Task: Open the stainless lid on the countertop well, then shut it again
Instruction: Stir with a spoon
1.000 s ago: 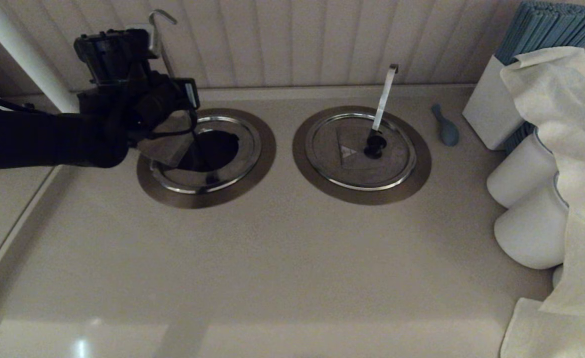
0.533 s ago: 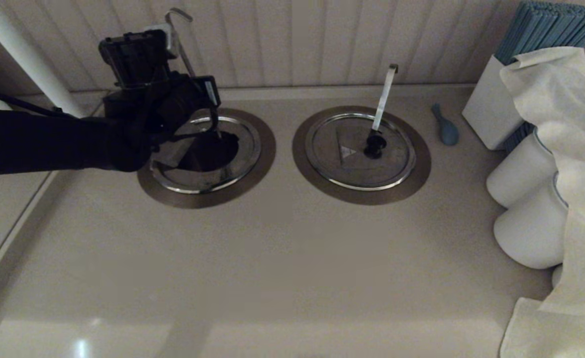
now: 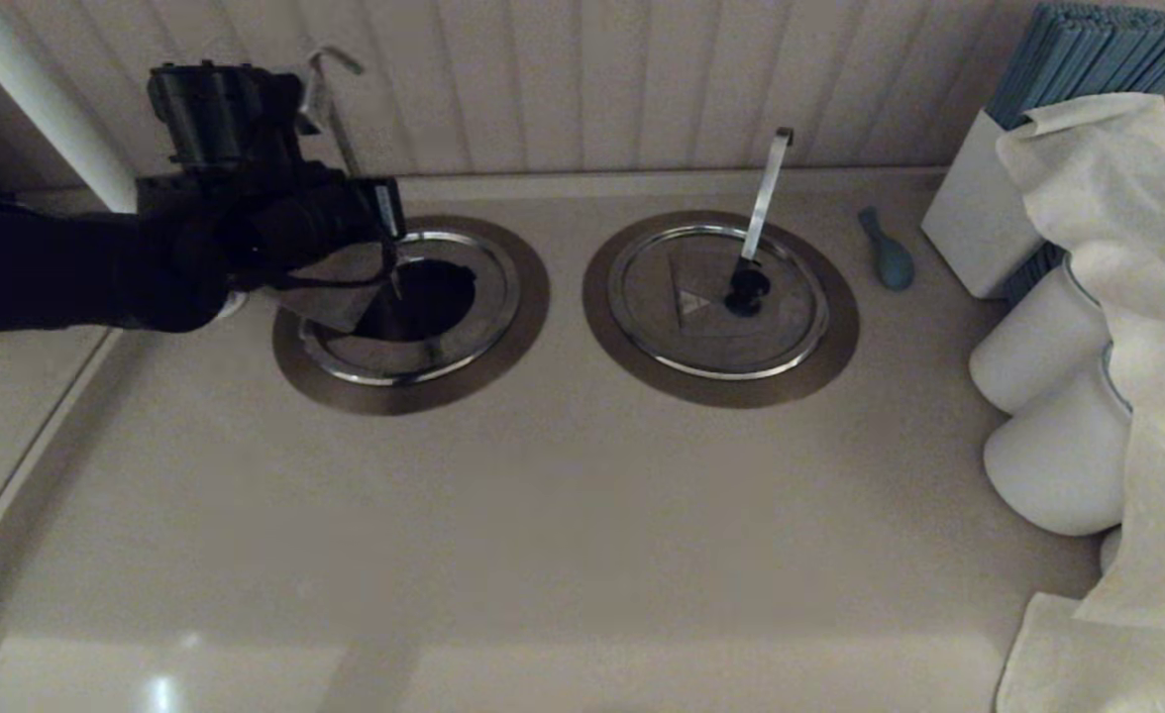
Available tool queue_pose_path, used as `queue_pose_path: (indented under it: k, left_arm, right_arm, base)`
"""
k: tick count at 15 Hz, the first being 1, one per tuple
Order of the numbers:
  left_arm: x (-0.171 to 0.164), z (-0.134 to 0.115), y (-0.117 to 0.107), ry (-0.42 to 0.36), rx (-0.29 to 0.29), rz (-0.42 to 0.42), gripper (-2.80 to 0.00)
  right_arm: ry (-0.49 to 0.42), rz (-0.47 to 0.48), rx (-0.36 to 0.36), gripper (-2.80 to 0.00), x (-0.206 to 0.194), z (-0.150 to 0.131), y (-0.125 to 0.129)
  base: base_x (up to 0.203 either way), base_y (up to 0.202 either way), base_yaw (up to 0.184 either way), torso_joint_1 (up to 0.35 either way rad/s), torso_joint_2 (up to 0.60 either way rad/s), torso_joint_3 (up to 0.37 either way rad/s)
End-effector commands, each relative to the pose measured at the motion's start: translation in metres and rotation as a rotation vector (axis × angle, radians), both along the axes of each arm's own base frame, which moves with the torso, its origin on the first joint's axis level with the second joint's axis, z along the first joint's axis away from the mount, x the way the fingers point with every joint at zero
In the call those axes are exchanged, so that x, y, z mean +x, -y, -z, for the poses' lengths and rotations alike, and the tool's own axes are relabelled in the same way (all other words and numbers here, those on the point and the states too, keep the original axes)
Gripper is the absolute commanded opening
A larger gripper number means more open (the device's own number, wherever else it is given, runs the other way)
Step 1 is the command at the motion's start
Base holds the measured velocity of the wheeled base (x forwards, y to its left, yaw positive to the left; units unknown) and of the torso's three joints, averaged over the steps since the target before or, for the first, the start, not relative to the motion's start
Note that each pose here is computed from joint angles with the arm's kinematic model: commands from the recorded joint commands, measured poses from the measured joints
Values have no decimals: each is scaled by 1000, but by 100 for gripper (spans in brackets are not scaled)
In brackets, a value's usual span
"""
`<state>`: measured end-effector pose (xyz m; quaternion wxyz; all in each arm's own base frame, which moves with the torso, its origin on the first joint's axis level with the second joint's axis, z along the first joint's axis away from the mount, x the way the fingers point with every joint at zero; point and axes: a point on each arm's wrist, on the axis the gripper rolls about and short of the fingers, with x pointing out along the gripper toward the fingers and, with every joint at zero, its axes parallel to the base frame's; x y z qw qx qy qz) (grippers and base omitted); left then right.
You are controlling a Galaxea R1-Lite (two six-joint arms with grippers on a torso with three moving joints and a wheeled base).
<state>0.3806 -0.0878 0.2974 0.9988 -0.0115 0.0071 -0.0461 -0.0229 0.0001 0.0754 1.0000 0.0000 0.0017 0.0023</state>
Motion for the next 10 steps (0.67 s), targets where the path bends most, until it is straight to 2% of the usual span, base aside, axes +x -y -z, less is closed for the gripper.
queue_pose_path:
  k: [1,2,4,6,10]
  left_arm:
    - [2,-3,-9,6,20,-27,-280]
    - [7,1,-11,1,36,-39,-280]
    - [18,-1,-11,27,25,-65,-280]
    - [31,-3,-7,80,-27,-100,-280]
    - [27,-3,21,87,-100,-37,-280]
  right_arm:
    - [-1,-1,0,-280,0,0,0]
    - [0,-1,0,-280,0,0,0]
    - [0,-1,0,-280,0,0,0]
    - [0,-1,0,-280,0,0,0]
    - [0,-1,0,-280,0,0,0]
  base:
    - [0,0,0,0,0,0]
    - [0,0,0,0,0,0]
    - [0,0,0,0,0,0]
    - [0,0,0,0,0,0]
    - [0,0,0,0,0,0]
